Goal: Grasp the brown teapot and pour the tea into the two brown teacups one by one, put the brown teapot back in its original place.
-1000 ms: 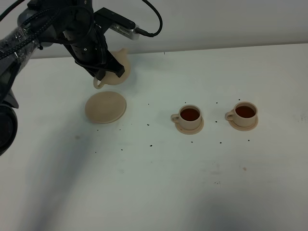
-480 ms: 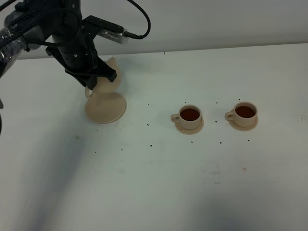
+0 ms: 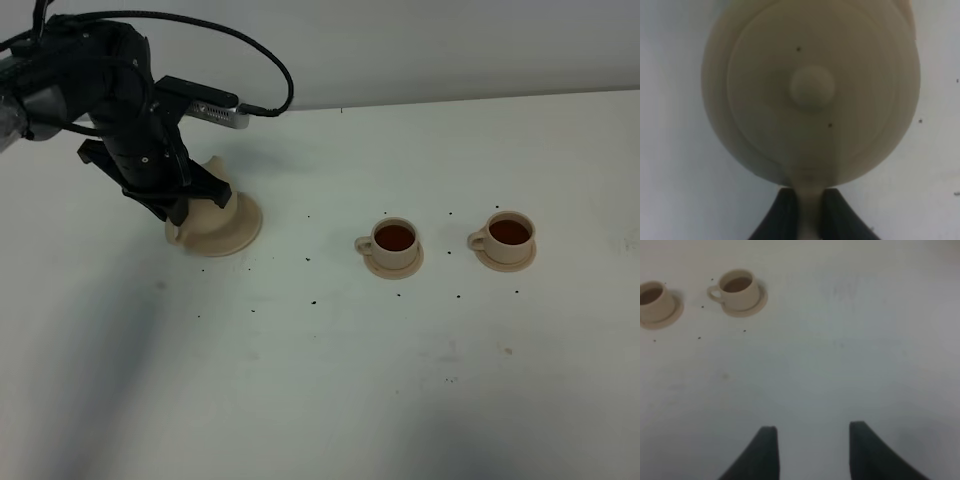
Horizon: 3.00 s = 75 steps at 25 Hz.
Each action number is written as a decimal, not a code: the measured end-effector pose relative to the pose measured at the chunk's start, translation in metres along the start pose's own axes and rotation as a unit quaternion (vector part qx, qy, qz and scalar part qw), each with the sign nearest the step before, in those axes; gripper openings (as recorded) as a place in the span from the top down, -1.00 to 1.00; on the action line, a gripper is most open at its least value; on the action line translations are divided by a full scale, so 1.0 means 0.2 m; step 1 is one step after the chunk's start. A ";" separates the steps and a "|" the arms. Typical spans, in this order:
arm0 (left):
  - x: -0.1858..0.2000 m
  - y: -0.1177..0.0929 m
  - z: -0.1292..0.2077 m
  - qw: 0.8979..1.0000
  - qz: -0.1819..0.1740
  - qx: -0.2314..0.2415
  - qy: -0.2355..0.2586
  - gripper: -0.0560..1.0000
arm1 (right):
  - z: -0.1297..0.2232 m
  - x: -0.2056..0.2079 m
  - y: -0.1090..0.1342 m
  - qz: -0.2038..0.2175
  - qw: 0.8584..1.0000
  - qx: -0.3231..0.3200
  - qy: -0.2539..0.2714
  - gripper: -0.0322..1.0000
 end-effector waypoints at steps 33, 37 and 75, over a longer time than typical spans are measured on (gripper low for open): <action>-0.18 -0.03 0.00 0.999 0.025 0.006 -0.019 0.65 | 0.00 0.00 0.00 0.000 1.000 0.000 0.000 0.28; -0.18 -0.03 0.00 0.999 0.025 0.006 -0.019 0.65 | 0.00 0.00 0.00 0.000 1.000 0.000 0.000 0.28; -0.14 -0.03 0.05 1.000 0.023 0.001 0.014 -0.04 | 0.00 0.00 0.00 0.000 1.000 0.000 0.000 0.28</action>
Point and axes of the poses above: a point on each arm's last joint axis where the gripper is mounted, x pointing back along that axis away from the gripper, y along the wrist's bending axis when the last joint is at zero, z = x × y, the point moved 5 cm from there along -x, pointing out along that axis toward the gripper
